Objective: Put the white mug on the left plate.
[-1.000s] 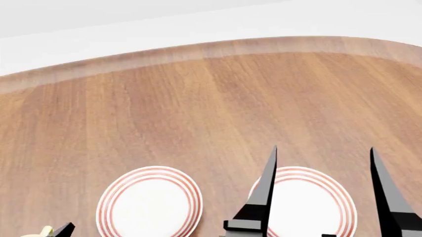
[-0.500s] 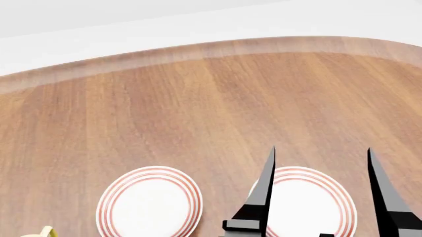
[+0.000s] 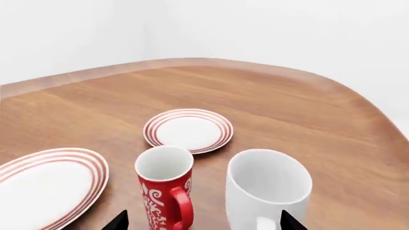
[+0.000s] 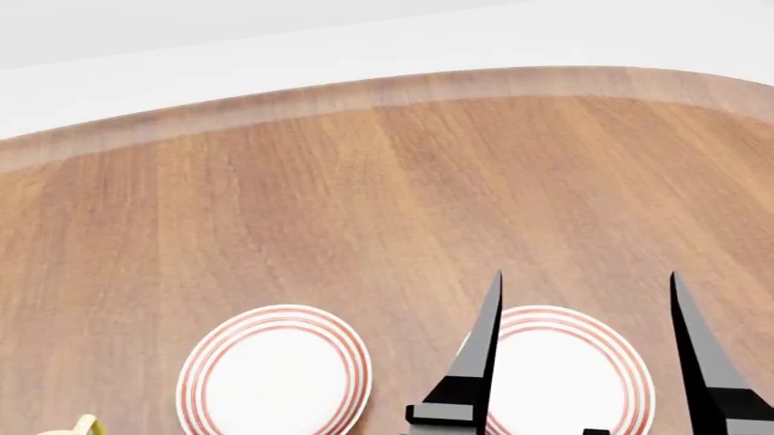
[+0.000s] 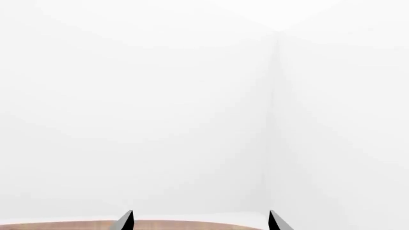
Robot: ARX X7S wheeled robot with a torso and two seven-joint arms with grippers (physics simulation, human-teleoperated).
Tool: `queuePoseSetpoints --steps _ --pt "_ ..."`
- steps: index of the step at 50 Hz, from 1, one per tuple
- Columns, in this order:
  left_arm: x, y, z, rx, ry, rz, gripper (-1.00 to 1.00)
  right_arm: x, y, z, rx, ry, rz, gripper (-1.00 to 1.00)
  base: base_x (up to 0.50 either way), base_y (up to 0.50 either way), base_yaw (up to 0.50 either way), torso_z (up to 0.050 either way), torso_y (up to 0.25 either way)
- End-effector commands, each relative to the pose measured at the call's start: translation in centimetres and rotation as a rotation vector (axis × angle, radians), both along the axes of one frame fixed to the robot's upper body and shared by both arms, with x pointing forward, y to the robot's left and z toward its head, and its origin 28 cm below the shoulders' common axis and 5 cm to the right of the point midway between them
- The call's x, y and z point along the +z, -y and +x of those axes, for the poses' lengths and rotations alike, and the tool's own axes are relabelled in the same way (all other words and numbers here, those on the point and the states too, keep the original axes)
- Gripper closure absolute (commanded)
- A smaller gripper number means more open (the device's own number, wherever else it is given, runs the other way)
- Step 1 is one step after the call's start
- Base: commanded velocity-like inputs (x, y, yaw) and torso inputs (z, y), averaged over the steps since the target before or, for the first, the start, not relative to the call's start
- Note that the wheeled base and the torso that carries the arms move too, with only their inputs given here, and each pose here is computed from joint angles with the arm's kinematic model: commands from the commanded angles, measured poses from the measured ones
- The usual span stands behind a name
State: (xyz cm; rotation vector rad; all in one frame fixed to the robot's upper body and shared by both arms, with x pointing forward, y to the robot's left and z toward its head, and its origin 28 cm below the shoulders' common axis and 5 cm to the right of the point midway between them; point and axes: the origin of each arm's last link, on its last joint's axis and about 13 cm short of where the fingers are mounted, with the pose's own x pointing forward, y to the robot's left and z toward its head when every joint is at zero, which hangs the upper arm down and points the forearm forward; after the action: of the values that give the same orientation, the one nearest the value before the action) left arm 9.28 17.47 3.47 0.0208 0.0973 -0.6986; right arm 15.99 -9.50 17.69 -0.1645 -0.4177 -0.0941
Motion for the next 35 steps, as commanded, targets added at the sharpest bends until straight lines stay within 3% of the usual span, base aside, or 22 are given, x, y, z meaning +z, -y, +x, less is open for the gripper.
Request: queuePoseSetpoints --steps 1,21,35 --pt "-1.0 0.5 -0.8 -0.039 -0.020 0.038 -1.00 0.0 0.0 0.0 0.002 -0.002 -0.001 -1.00 0.00 0.00 0.00 0.000 0.000" --pt "-2.4 1.6 -1.8 -0.064 -0.058 0.120 -1.00 -0.1 0.0 0.0 0.003 -0.006 0.001 -1.00 0.00 0.00 0.00 0.000 0.000" --pt "-3.3 2.4 -0.8 -0.042 -0.079 0.206 -1.00 -0.1 0.0 0.1 0.003 -0.007 0.005 -1.00 0.00 0.00 0.00 0.000 0.000"
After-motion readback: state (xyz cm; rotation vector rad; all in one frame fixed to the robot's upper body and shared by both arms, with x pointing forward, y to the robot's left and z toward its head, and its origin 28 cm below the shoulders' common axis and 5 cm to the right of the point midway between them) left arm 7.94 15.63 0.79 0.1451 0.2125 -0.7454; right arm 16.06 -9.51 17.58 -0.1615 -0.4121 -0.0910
